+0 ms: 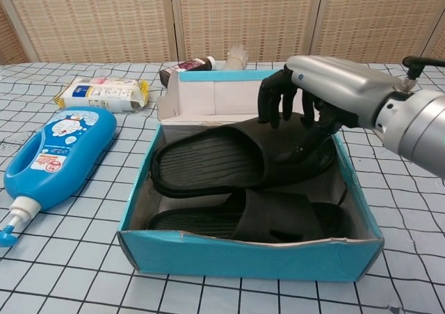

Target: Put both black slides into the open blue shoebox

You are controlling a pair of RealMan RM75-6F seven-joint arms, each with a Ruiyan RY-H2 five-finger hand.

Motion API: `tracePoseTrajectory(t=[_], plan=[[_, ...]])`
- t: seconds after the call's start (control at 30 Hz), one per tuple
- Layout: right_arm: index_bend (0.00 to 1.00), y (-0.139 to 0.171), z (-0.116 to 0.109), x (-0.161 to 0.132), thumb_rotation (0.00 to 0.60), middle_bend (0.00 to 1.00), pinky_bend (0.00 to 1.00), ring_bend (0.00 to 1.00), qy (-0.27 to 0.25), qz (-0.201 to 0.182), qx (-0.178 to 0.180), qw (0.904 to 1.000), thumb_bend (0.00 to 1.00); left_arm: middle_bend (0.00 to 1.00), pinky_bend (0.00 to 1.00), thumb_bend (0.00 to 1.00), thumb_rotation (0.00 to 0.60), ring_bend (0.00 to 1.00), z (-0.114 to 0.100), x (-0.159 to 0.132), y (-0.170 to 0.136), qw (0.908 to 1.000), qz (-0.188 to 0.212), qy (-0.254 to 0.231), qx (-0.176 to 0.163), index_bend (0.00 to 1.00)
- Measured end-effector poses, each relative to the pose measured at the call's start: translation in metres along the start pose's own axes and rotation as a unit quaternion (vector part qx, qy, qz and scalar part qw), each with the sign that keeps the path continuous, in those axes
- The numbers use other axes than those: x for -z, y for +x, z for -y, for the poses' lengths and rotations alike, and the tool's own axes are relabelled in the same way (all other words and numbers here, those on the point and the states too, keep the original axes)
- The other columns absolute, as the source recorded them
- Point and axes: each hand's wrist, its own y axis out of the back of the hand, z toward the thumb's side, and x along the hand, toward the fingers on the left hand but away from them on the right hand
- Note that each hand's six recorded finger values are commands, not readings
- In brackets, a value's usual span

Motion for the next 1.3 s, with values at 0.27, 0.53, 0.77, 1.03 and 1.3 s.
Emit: tracePoseTrajectory(t=[0.27,0.53,0.77,1.03,1.3], plan=[[0.62,-0.003,0.015,0.015,0.6,0.57,0.64,0.51,0.022,0.026,-0.011,0.9994,0.15,0.18,0.38,0.47,0.6,0.24,0.001,0.0,0.0,1.0,0.0,0.001,0.004,0.31],[0.62,-0.003,0.028,0.019,0.6,0.57,0.64,0.51,0.028,0.027,-0.03,0.9988,0.15,0.18,0.38,0.47,0.6,0.24,0.001,0.0,0.0,1.0,0.0,0.001,0.003,0.31],[0.62,0.001,0.041,0.021,0.6,0.57,0.64,0.51,0.032,0.025,-0.046,0.9981,0.15,0.18,0.38,0.47,0.6,0.24,0.0,0.0,0.0,1.0,0.0,-0.001,0.003,0.31],[0.62,0.006,0.058,0.025,0.6,0.57,0.64,0.51,0.033,0.023,-0.077,0.9962,0.15,0.18,0.38,0.47,0.6,0.24,0.0,0.001,-0.001,1.0,-0.002,-0.002,0.004,0.31],[0.62,0.008,0.058,0.028,0.6,0.57,0.64,0.51,0.029,0.025,-0.08,0.9961,0.15,0.19,0.38,0.47,0.6,0.24,0.001,0.001,0.0,1.0,-0.001,-0.002,0.005,0.31]])
